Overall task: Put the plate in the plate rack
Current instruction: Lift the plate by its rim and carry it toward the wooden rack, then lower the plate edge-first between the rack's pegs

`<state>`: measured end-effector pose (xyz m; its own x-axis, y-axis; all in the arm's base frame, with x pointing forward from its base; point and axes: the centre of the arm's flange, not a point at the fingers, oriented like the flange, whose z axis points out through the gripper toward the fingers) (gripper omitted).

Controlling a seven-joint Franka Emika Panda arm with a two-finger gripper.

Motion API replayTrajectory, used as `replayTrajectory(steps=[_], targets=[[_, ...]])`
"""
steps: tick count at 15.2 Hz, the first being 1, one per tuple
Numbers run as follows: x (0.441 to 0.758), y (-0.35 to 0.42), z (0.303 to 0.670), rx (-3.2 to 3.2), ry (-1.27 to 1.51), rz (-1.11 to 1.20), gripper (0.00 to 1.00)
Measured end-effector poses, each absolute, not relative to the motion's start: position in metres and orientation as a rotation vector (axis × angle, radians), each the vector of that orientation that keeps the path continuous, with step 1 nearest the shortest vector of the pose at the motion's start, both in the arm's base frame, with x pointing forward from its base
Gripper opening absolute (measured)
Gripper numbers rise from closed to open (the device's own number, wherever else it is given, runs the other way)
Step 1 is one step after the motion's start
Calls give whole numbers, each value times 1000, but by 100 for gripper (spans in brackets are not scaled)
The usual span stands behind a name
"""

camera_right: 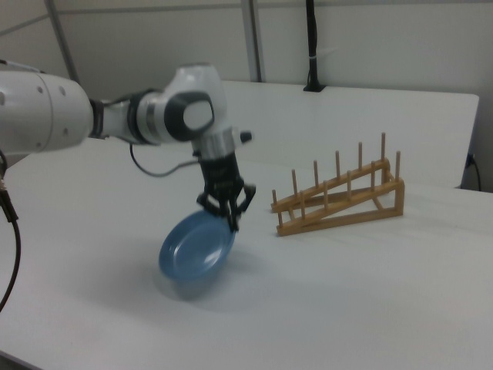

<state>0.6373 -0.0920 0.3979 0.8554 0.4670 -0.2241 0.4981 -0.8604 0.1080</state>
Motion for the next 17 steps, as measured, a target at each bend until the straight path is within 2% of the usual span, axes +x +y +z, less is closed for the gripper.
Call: replayTrajectory(steps=[4, 8, 12, 17], targets=[[655, -106, 489, 2857, 568, -21, 4], [665, -140, 550, 2822, 327, 273, 4], [675, -175, 576, 2745, 55, 628, 4], [677, -214, 589, 2646, -113, 860, 4]])
